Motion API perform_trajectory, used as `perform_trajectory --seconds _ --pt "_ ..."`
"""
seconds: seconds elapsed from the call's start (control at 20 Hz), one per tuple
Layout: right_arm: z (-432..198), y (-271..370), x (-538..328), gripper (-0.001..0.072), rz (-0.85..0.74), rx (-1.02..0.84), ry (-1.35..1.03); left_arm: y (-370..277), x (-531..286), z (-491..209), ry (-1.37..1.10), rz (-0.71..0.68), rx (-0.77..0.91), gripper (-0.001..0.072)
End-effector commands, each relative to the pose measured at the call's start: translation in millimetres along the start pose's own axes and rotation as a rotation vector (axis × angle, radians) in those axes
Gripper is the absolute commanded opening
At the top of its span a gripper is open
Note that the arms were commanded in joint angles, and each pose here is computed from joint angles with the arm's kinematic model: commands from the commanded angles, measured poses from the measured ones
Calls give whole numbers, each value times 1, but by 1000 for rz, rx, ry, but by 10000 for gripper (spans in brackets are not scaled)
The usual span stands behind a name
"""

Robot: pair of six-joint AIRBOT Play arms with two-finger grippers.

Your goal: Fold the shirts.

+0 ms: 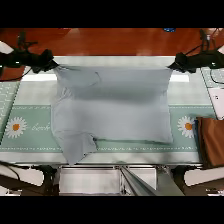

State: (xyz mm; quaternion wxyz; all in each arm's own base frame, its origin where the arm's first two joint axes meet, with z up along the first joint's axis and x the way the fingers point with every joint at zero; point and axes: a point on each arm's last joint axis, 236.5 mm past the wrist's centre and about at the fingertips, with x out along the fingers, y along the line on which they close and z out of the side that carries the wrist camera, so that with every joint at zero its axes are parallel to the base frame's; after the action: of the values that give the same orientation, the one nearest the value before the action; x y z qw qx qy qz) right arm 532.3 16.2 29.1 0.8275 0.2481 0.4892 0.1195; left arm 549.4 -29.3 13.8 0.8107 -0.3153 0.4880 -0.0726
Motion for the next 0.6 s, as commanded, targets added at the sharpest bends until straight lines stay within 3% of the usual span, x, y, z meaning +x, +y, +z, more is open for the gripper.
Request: perform_trajectory --seconds 0.0,0.35,0.55 --pt "15 -24 53 17 25 115 41 5 56 4 55 -96 -149 22" --pt "-24 -26 37 17 46 68 216 -5 14 -30 218 -162 79 22" --pt "-67 -50 8 17 -65 18 411 41 -16 -77 445 8 163 21"
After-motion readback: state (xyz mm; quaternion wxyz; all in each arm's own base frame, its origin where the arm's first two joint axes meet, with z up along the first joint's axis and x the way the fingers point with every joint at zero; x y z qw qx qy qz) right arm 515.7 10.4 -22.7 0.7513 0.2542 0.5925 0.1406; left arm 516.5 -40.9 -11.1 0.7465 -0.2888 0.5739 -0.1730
